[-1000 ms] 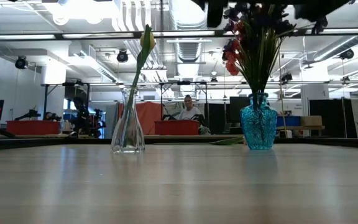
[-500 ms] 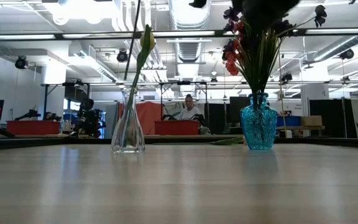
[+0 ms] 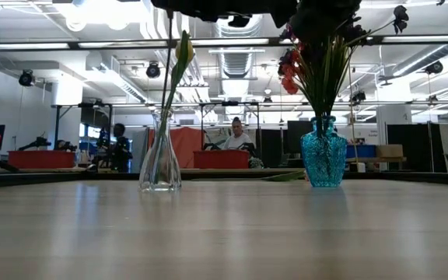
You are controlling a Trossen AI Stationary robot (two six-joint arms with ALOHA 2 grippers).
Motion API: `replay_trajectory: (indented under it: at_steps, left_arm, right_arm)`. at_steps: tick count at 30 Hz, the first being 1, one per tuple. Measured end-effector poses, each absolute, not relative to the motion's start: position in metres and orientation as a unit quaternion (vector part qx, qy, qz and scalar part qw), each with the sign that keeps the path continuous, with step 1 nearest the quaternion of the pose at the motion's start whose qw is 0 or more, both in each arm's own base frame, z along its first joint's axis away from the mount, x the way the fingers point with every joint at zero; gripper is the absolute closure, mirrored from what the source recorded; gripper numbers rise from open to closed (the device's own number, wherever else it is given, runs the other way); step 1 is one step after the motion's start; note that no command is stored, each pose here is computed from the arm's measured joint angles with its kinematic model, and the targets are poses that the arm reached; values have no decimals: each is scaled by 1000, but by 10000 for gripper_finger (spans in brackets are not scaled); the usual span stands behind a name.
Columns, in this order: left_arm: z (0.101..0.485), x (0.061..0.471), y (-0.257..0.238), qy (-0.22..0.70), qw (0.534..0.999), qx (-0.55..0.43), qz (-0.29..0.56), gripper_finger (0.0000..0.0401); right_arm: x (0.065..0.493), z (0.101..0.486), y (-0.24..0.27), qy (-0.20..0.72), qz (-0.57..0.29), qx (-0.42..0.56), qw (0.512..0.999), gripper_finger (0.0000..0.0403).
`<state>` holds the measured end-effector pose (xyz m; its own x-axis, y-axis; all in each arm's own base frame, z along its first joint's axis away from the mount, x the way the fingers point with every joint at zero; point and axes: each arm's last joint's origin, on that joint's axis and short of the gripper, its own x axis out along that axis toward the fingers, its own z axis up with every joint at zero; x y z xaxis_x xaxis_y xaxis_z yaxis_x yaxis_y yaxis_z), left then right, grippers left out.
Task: Sort flowers into vase by color
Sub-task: Put the yellow tulip into the transparent vase
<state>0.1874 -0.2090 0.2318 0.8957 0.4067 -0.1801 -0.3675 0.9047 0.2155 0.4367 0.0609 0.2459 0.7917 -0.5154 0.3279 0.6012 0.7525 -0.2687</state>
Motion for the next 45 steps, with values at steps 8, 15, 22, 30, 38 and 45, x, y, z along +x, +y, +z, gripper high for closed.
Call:
replay_trajectory:
  at_steps: [8,15,22,30,38,45]
  left_arm:
    - [232,187,-209,111,969,89,200,68]
    - [231,187,-209,112,969,91,200,68]
    - [231,187,-208,112,969,91,200,68]
    - [231,187,-208,112,969,88,201,68]
    - [231,187,-209,111,970,83,201,68]
    - [233,188,-209,108,971,74,202,68]
  right_arm:
    - [433,261,70,-133,-299,-194,925,394]
    - [430,267,89,-138,-283,-203,927,394]
    - [435,261,77,-113,-284,-201,931,394]
    - [440,256,65,-93,-285,-181,937,394]
    - [441,250,65,-71,-280,-173,942,358]
    - [441,244,68,-36,-300,-160,940,276]
